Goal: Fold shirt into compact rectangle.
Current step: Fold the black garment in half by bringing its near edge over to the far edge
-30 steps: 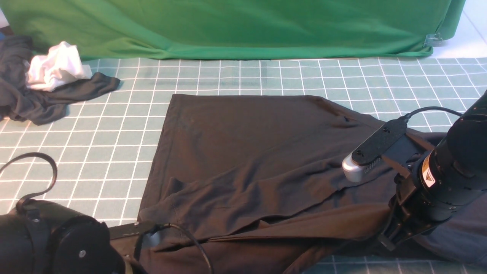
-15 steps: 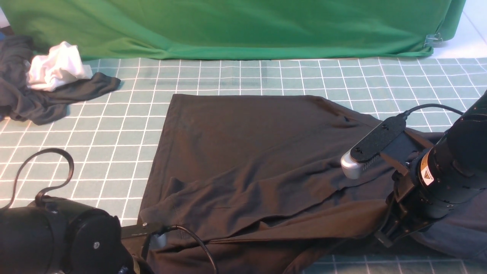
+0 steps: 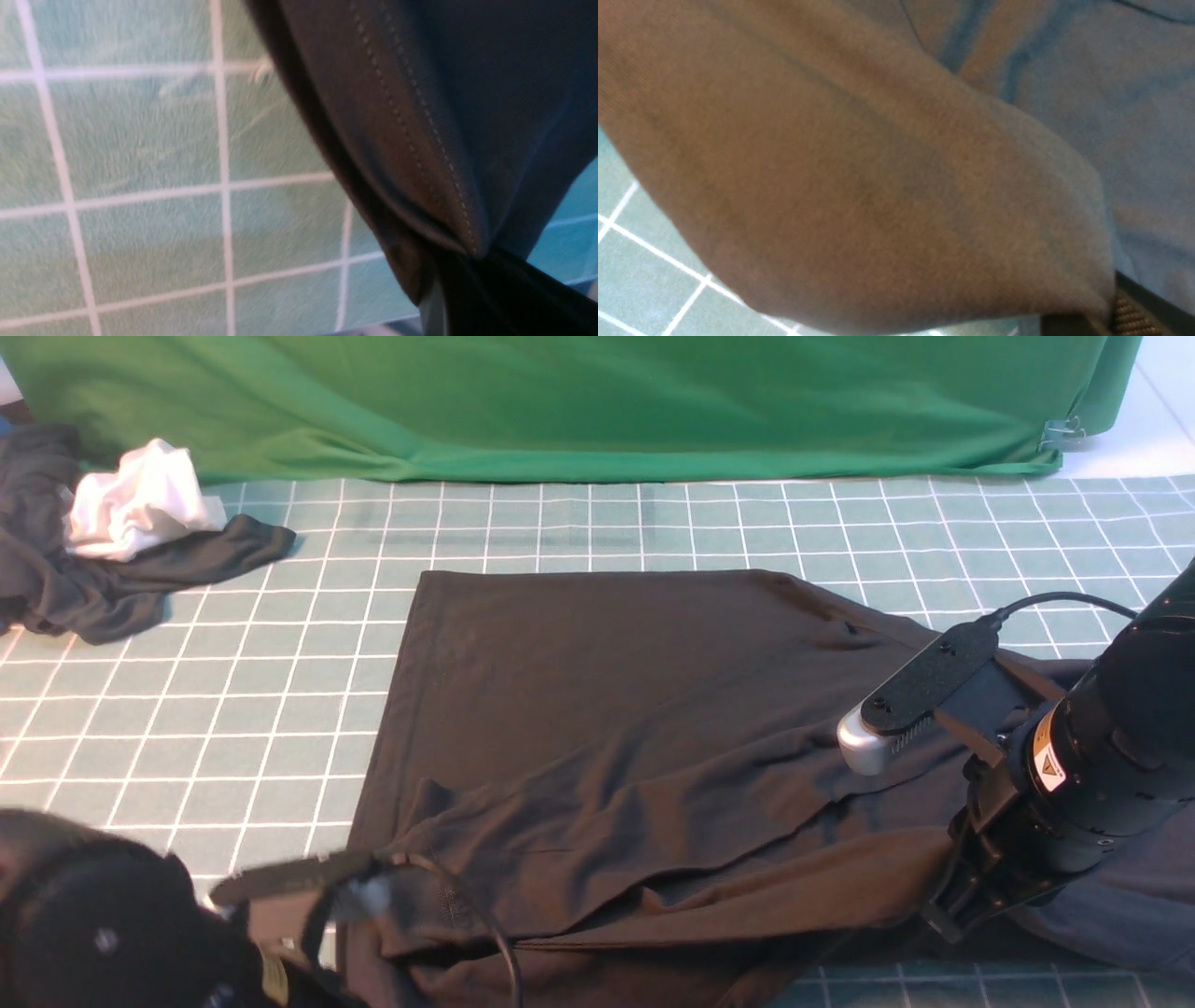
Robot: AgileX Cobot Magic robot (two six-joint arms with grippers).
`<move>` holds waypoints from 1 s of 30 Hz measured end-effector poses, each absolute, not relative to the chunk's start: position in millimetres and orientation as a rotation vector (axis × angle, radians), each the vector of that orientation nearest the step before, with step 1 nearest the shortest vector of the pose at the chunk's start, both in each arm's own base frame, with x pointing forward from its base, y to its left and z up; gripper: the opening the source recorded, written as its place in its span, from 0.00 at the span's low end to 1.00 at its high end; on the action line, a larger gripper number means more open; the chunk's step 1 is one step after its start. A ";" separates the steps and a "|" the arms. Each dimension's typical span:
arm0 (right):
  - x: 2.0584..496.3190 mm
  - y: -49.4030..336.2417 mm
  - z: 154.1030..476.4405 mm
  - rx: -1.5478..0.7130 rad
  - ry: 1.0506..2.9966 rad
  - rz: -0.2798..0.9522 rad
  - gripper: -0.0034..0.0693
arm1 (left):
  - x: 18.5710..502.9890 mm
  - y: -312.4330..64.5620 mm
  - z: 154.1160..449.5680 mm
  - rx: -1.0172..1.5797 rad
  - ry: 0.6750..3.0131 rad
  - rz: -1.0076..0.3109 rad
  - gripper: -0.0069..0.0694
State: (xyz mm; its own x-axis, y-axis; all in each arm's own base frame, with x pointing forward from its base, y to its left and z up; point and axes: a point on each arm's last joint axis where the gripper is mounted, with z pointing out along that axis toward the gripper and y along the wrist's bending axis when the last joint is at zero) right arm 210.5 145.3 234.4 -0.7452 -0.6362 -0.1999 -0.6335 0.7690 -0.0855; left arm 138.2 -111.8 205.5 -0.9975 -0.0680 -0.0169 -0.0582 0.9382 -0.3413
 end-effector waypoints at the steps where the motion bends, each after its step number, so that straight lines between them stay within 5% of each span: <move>1: 210.6 145.3 234.5 -0.999 2.745 -0.017 0.10 | 139.2 -111.6 206.3 -0.105 3.060 -0.540 0.11; 12: 212.5 146.8 236.2 -0.961 2.736 -0.003 0.10 | 212.8 -72.1 263.0 -0.280 2.781 -0.573 0.11; 22: 229.7 159.0 260.2 -0.896 2.648 0.046 0.10 | 276.5 -50.3 287.0 -0.296 2.688 -0.598 0.11; 30: 260.8 152.9 246.6 -0.795 2.693 0.026 0.10 | 332.1 -37.4 296.5 -0.319 2.626 -0.577 0.11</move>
State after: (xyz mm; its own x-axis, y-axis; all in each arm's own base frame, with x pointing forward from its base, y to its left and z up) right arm 260.8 152.9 246.6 -0.7888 -0.5253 -0.3193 -0.5314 0.8438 -0.0753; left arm 332.1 -37.4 296.5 -0.8806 -0.3074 -0.3605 -0.1281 0.8871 -0.4435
